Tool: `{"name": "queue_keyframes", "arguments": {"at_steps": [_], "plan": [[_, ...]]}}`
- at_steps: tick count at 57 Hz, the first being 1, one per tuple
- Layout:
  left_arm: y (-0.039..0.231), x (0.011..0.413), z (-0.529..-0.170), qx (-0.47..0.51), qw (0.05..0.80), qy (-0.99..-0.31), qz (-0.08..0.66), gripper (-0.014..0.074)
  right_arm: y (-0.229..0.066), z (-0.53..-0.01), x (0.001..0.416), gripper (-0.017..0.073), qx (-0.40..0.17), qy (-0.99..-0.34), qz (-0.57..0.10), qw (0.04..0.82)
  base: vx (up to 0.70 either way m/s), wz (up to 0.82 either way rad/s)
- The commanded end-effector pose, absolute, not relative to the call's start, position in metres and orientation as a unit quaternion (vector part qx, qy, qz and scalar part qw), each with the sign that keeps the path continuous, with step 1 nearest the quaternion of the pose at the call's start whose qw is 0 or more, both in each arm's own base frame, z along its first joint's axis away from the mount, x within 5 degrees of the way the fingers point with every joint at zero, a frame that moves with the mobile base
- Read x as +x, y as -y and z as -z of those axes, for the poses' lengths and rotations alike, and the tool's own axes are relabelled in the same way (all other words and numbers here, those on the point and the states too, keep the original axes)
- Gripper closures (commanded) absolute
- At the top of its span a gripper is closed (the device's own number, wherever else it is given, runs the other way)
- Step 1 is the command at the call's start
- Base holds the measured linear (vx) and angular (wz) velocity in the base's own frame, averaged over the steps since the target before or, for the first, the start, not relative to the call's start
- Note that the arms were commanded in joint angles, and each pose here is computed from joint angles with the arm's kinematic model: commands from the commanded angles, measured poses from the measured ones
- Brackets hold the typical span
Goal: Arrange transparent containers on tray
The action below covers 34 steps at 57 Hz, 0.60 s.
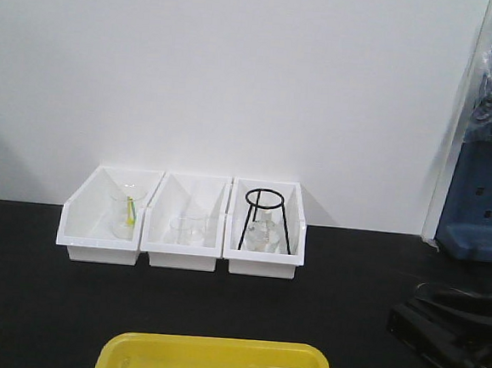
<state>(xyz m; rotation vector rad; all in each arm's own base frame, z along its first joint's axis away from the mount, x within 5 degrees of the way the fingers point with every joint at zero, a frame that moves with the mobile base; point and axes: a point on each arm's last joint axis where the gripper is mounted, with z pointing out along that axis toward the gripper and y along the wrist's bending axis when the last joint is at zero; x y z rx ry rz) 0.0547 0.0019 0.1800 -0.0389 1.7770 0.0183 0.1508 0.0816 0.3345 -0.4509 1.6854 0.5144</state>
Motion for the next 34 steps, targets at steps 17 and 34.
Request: {"name": "queue_keyframes", "arguments": {"at_steps": [17,34], "plan": [[-0.002,0.056,-0.176,-0.021,0.657,-0.754,-0.003,0.0600,-0.055,-0.329,0.170,0.0572,-0.036,-0.791,-0.127,0.598,0.00,0.00],[-0.002,0.056,-0.176,-0.021,0.657,-0.754,-0.003,0.0600,-0.036,-0.320,0.127,0.0572,-0.076,-0.790,-0.095,0.601,0.00,0.00]]}}
